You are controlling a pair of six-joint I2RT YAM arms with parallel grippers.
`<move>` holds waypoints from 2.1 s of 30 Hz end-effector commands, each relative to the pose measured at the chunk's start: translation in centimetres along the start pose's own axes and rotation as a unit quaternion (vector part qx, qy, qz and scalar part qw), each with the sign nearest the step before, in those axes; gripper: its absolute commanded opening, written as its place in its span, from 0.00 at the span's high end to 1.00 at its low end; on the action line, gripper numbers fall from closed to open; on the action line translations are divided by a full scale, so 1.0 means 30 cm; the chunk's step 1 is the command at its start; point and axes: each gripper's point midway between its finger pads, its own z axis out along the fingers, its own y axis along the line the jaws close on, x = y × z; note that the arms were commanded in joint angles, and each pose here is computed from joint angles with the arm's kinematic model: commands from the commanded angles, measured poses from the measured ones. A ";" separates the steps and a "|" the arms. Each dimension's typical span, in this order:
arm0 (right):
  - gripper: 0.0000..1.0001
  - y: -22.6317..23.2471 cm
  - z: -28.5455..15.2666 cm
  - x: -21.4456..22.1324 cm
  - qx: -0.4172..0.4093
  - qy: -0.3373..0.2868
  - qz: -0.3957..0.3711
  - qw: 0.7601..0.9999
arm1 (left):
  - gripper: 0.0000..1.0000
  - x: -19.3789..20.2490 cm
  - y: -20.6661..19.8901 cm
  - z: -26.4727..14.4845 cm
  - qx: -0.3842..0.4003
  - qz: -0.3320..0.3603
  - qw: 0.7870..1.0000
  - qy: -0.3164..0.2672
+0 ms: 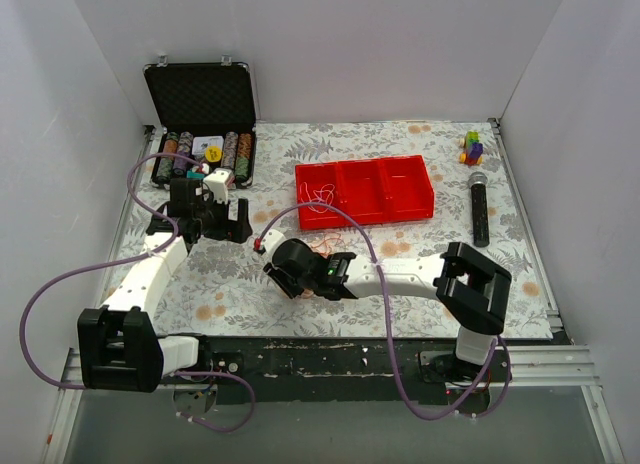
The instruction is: Untangle the cables
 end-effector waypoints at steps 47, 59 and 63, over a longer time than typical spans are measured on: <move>0.99 -0.125 -0.730 -0.675 0.034 -0.346 0.065 0.936 | 0.02 -0.149 -0.170 -0.160 0.123 0.037 0.989 -0.076; 0.99 -0.156 -0.837 -0.799 0.057 -0.345 0.043 0.936 | 0.02 -0.135 -0.144 -0.147 0.105 0.035 0.992 -0.062; 0.77 -0.060 -0.518 -0.569 0.003 -0.212 0.035 0.977 | 0.02 -0.144 -0.076 -0.122 0.069 0.003 0.996 -0.062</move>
